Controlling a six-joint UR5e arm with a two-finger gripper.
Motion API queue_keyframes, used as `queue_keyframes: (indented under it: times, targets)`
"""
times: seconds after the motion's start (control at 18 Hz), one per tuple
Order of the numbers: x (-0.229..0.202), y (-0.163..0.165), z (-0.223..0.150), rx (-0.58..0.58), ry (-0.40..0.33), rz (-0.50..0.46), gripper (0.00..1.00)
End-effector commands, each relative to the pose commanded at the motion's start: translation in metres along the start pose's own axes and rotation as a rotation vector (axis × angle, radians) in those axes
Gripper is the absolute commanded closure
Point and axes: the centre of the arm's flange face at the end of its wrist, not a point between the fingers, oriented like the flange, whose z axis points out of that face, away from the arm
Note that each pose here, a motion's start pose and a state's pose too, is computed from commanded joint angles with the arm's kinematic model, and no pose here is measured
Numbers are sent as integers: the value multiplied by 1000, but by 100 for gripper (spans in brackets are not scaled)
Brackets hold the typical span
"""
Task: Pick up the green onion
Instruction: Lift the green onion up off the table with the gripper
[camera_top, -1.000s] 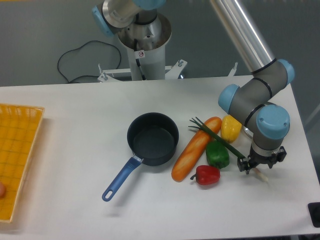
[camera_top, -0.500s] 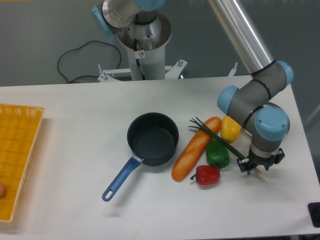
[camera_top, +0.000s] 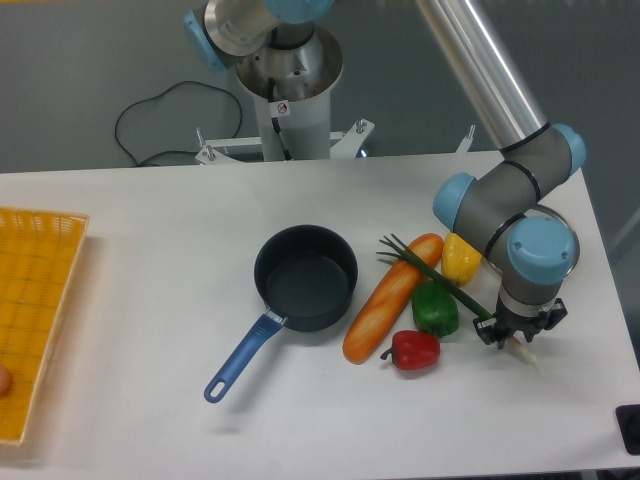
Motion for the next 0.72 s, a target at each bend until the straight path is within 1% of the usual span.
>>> queue_keyframes:
  times: [0.17,0.22,0.28,0.44,0.5,0.56,0.72]
  targets:
    - [0,0,0,0,0,0,71]
    - [0,0,0,0,0,0,77]
    - [0,0,-1,1,-1,1,80]
    - [0,0,0,0,0,0,87]
    - [0,0,-1,2,1,0,87]
    - [0,0,-1,2,1,0,90]
    - [4,-2,-5,6,1,6,92]
